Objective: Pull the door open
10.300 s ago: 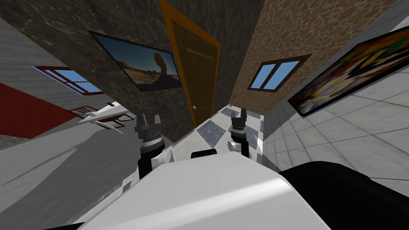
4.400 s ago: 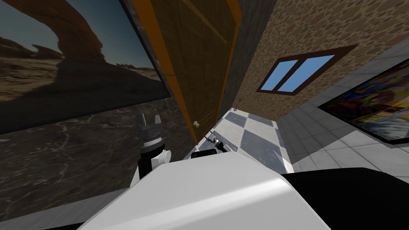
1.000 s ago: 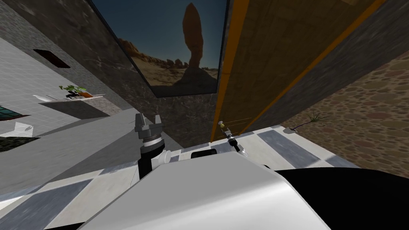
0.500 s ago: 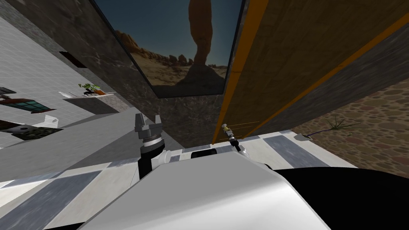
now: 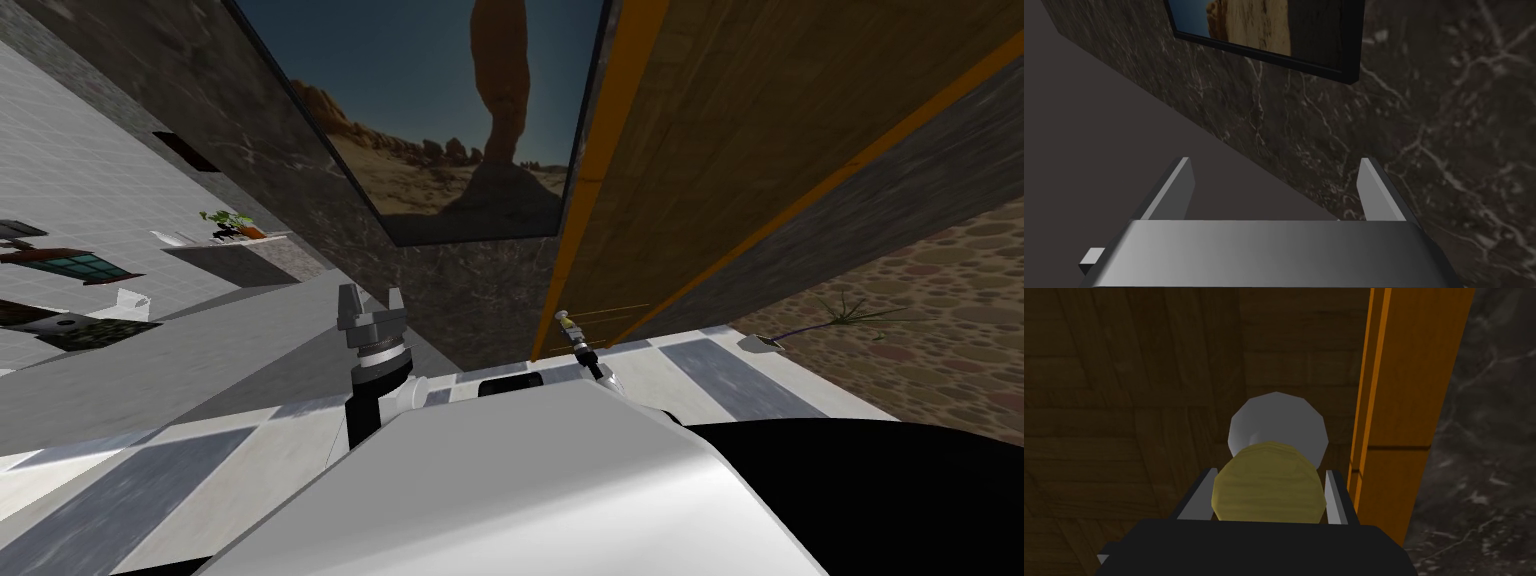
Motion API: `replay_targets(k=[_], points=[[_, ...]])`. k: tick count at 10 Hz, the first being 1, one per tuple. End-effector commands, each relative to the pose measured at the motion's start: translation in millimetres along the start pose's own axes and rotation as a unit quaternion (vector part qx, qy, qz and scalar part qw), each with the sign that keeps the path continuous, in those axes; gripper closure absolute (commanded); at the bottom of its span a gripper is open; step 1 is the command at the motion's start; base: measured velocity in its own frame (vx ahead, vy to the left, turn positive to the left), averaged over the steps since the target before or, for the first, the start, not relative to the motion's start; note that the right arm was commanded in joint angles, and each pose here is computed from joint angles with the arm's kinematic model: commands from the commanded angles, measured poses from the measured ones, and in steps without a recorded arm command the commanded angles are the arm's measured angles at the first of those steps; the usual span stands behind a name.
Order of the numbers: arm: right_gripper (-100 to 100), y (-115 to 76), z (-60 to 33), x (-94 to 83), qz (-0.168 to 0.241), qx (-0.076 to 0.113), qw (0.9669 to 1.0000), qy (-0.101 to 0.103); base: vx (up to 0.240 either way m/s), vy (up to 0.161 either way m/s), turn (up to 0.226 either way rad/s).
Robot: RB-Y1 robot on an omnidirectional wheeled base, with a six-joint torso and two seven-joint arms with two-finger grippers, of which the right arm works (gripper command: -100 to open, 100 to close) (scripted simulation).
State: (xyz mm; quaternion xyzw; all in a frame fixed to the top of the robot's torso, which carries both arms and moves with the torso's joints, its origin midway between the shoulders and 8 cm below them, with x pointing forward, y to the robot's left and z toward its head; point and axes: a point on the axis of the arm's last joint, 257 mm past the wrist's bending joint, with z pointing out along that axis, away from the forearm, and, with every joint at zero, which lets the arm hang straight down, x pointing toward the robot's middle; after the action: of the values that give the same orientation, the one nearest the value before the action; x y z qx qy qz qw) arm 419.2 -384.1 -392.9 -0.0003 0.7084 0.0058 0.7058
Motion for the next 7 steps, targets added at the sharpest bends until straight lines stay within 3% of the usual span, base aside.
replay_targets(k=[1, 7], points=[[100, -0.2, 0.0, -0.5, 0.000, 0.000, 1.0000, -0.001, 0.000, 0.000, 0.000], [100, 0.0, 2.9, -3.0, 0.063, 0.003, 0.9980, -0.005, -0.030, -0.012, 0.030]])
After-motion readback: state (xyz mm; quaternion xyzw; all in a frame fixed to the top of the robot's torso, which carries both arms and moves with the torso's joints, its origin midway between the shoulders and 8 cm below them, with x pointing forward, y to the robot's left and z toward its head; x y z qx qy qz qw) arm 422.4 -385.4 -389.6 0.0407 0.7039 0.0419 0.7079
